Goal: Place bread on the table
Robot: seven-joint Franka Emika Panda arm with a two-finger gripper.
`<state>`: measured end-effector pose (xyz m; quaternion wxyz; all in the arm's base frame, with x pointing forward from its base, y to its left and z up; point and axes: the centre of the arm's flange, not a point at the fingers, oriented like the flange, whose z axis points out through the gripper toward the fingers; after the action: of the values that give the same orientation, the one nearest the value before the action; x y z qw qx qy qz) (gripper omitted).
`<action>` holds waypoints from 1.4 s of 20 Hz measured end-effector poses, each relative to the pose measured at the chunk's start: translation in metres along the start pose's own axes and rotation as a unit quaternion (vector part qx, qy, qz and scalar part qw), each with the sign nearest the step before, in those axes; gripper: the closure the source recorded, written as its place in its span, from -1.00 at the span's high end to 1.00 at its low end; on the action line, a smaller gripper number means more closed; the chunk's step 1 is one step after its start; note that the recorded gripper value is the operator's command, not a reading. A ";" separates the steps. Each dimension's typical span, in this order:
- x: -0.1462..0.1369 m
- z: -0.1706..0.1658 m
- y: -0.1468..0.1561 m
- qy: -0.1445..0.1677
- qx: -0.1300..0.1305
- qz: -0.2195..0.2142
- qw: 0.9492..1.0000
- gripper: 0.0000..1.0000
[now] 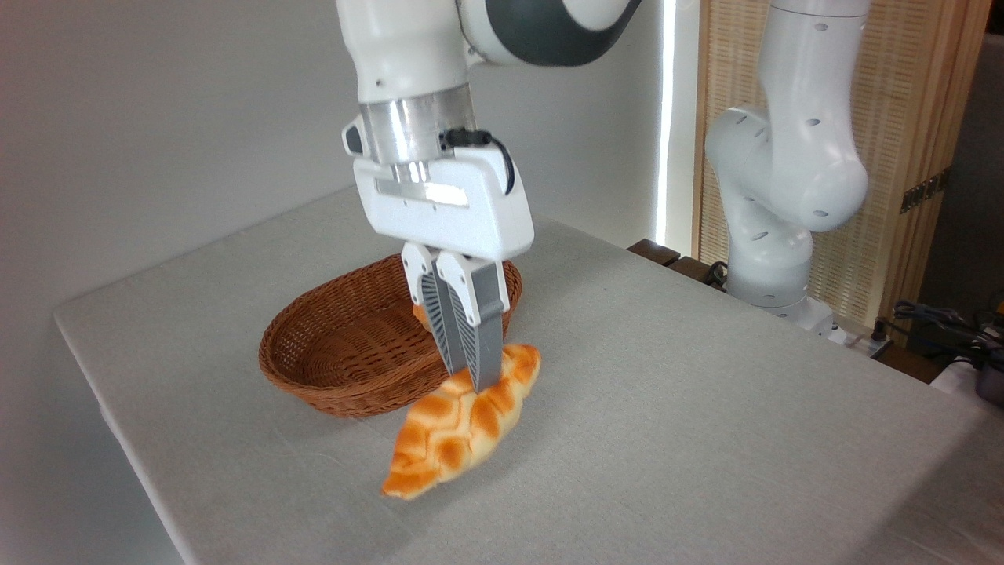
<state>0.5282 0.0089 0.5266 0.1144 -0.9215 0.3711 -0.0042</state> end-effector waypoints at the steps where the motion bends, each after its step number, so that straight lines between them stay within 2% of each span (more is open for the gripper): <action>1: 0.003 0.009 0.002 -0.004 0.001 0.004 1.000 0.74; 3: 0.009 0.026 0.008 -0.005 0.002 0.012 1.000 0.85; 4: 0.012 0.034 0.010 -0.004 0.002 0.016 1.000 1.00; 8: 0.020 0.053 0.022 -0.003 0.013 0.047 0.999 1.00; 13: 0.021 0.051 0.021 0.001 0.018 0.047 0.999 1.00; 15: 0.021 0.036 0.015 0.017 0.017 0.032 0.999 1.00; 16: 0.021 0.025 0.011 0.026 0.006 0.019 0.999 1.00; 18: 0.018 -0.005 0.003 0.037 -0.033 -0.009 0.999 1.00; 20: 0.015 -0.034 0.000 0.043 -0.062 -0.023 0.997 1.00; 22: 0.015 -0.053 0.002 0.045 -0.072 -0.040 0.996 1.00; 25: 0.022 -0.078 0.011 0.055 -0.071 -0.059 0.994 1.00; 28: 0.016 -0.103 0.008 0.067 -0.091 -0.078 0.991 1.00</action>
<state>0.5250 -0.0285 0.6236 0.0046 -0.9517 0.3042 -0.0409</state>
